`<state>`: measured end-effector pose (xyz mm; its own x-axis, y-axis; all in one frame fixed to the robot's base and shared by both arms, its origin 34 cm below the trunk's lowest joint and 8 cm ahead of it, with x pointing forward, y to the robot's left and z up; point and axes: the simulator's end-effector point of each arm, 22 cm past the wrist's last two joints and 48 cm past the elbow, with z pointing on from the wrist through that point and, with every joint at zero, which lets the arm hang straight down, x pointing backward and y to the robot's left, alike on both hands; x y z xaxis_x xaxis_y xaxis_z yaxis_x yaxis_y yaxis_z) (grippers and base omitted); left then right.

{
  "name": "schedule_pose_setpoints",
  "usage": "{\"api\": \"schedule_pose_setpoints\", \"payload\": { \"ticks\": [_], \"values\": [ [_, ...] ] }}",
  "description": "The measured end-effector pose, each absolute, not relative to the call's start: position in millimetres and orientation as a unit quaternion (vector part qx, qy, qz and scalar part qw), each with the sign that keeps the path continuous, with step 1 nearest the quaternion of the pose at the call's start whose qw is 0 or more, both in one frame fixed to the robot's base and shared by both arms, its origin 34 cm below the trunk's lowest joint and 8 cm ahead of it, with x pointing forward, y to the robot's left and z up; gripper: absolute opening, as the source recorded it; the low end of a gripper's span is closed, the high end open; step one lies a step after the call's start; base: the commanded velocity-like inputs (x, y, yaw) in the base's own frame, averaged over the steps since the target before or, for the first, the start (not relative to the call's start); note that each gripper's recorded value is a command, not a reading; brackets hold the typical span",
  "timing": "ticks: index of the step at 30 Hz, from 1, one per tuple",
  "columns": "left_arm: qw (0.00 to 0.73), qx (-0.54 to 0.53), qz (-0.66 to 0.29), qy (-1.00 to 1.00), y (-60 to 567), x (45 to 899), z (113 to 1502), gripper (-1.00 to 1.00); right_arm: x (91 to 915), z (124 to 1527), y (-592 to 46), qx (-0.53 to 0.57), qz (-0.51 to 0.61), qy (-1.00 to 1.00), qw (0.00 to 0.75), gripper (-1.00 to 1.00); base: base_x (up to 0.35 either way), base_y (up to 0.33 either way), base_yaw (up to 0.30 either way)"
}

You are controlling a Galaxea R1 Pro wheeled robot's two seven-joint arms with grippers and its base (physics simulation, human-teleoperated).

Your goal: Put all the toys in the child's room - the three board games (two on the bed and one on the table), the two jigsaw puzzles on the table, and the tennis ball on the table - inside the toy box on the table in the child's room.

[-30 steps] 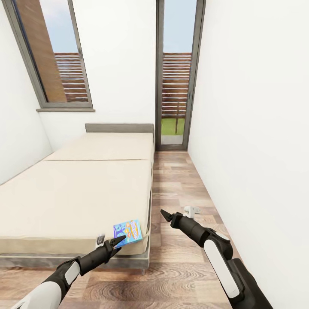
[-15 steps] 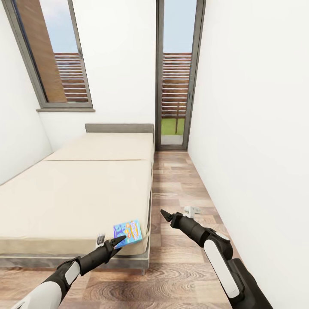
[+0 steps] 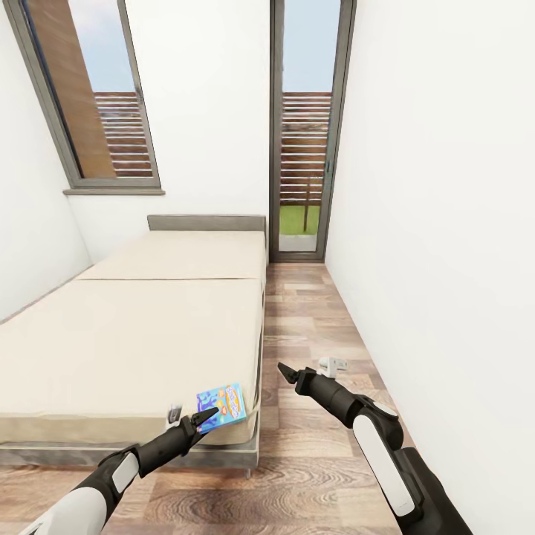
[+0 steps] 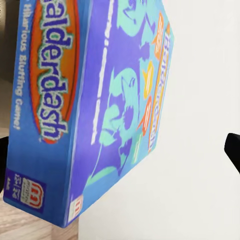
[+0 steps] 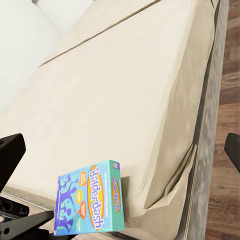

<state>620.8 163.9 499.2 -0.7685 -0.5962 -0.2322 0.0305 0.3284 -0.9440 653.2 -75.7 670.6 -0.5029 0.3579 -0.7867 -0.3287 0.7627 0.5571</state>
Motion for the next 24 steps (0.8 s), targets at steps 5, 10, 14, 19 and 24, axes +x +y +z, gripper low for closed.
{"api": "schedule_pose_setpoints", "payload": {
  "ticks": [5,10,14,19,24],
  "values": [
    [0.286,-0.185,-0.549,0.763,164.2,620.8,499.3,1.0,653.2,670.6,-75.8,0.009,0.344,0.796,0.498,1.0,0.0,0.0,0.0],
    [0.285,-0.189,-0.551,0.761,164.5,621.0,499.9,-1.0,653.2,670.8,-75.8,0.009,0.344,0.795,0.499,1.0,0.0,0.0,0.0],
    [0.284,-0.191,-0.552,0.76,164.4,620.7,499.9,-1.0,653.2,671.0,-75.8,0.009,0.344,0.795,0.499,1.0,0.0,0.0,0.0],
    [0.283,-0.191,-0.552,0.761,164.3,620.3,499.5,-1.0,653.2,670.8,-75.8,0.009,0.344,0.795,0.499,1.0,0.0,0.0,0.0],
    [0.283,-0.191,-0.552,0.761,163.6,621.0,503.6,-1.0,654.1,675.1,-75.8,0.009,0.344,0.795,0.499,1.0,0.0,0.0,0.0]
  ]
}}
